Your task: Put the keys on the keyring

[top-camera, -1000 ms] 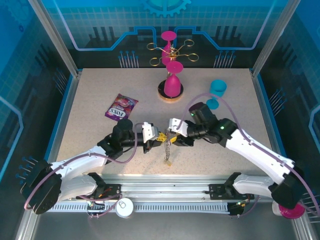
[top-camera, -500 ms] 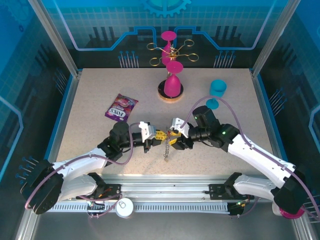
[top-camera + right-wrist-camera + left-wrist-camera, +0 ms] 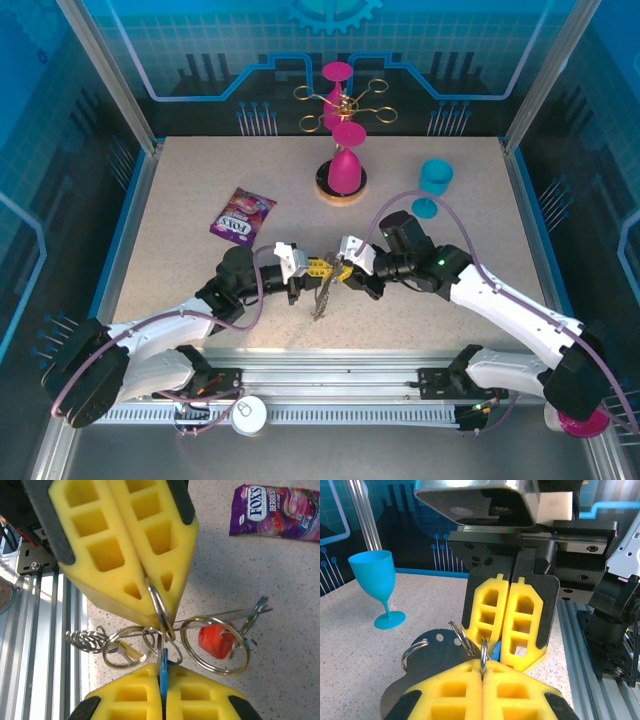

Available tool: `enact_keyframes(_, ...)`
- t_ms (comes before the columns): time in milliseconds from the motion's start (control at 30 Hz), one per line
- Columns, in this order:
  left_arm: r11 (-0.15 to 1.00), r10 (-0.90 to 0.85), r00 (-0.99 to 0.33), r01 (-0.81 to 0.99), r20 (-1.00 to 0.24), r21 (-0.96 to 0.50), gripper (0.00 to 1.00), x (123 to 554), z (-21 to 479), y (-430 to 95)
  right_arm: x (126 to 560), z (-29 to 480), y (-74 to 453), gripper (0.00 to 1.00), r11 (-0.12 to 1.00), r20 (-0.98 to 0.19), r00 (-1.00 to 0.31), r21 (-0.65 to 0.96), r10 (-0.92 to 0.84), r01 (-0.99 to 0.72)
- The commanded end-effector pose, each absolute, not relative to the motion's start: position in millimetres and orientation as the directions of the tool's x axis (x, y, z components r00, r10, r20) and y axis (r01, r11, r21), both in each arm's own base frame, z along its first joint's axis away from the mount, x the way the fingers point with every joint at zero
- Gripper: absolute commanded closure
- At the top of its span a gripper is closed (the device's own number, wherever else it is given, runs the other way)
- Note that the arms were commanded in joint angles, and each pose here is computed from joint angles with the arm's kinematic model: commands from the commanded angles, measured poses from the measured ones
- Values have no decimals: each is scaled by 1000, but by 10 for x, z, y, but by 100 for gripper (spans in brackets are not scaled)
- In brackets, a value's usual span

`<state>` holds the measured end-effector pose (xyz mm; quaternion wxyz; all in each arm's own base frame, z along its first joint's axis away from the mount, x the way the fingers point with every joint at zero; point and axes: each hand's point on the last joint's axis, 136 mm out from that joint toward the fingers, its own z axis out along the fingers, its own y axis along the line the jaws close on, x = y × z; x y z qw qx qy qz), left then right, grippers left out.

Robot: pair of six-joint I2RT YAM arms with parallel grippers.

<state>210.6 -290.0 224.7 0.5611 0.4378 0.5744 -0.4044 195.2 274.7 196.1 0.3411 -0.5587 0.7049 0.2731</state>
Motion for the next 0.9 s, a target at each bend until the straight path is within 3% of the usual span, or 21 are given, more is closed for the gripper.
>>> enact_keyframes(0,266,-17,60,963,-998,54,100,2062,2432,-2926,1881,1974,2837,100,173,-766,-88,-30,-637,-985)
enact_keyframes(267,235,-21,82,969,-996,75,100,2035,2459,-2956,1811,1971,2880,100,132,-749,-53,-47,-661,-990)
enact_keyframes(367,235,-12,81,969,-997,76,100,2036,2410,-2956,1868,2068,2794,75,180,-784,-70,-54,-617,-982)
enact_keyframes(467,225,-3,83,971,-997,80,100,2024,2358,-2966,1896,2186,2679,68,211,-827,-96,-28,-555,-977)
enact_keyframes(867,183,-12,105,978,-994,101,100,2004,2319,-3022,1920,2356,2680,78,181,-883,-79,-6,-463,-983)
